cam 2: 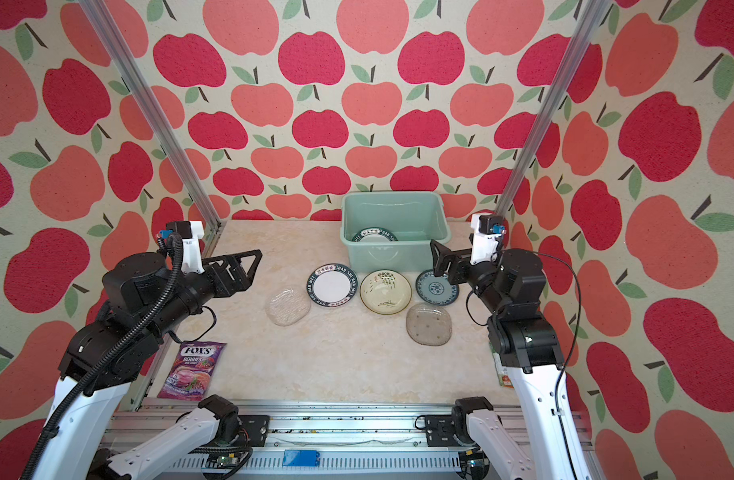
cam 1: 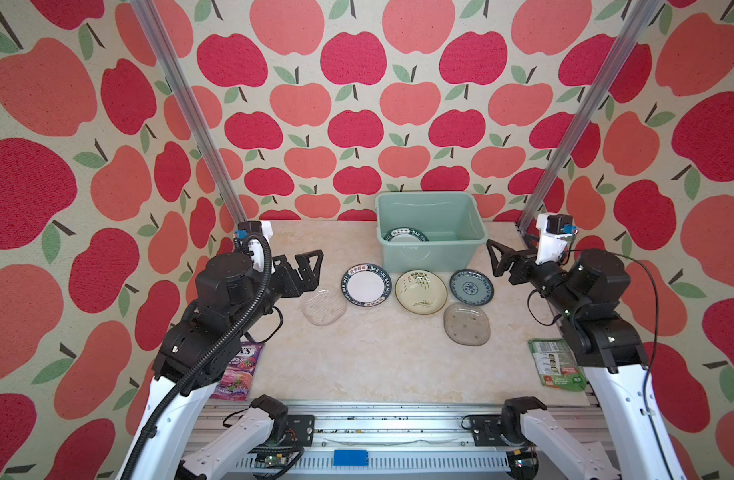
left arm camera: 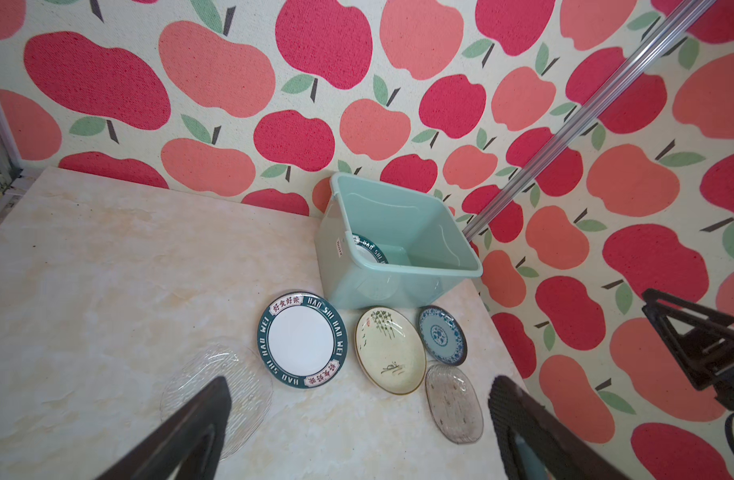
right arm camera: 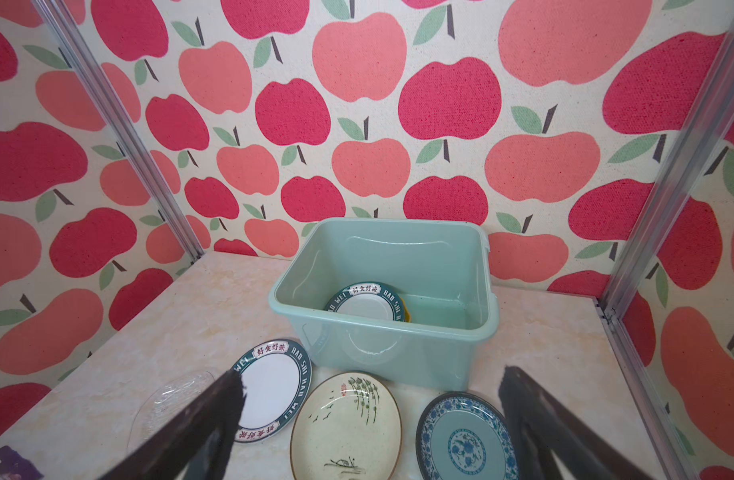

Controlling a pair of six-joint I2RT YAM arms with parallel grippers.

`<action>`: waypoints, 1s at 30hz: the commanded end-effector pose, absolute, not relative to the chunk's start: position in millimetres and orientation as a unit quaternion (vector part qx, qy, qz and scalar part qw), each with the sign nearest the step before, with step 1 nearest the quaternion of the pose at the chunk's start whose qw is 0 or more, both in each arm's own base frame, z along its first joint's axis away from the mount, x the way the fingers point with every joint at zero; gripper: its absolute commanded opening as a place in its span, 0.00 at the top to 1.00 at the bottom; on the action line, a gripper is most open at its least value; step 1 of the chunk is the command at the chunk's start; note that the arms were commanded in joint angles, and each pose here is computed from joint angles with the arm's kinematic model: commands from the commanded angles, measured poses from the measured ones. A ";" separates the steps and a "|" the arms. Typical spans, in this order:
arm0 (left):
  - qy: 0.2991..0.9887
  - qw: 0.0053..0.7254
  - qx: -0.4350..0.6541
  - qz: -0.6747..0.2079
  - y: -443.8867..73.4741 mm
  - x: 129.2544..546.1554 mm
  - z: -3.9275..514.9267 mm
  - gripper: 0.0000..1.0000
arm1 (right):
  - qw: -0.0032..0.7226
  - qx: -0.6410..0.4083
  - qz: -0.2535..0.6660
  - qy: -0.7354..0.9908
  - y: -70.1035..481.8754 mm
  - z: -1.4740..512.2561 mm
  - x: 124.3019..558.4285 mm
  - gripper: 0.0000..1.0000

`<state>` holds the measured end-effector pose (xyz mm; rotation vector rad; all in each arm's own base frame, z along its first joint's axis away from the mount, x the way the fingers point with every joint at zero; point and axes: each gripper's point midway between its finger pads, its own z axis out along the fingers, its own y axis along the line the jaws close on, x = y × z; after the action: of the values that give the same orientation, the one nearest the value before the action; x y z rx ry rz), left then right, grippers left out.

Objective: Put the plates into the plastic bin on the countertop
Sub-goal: 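Move the right gripper toward the nearer green-rimmed plate while the left approaches it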

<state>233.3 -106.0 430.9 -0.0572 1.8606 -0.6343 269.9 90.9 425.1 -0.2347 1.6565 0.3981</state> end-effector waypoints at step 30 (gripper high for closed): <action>0.782 0.447 -0.251 -0.355 -41.9 345.4 323.3 0.01 | 0.507 0.078 0.431 0.742 200.3 338.8 262.8 0.01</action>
<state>340.7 -41.4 323.3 -0.6686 1.8785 -0.9163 253.2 192.2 346.0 0.0613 1.8063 1.0602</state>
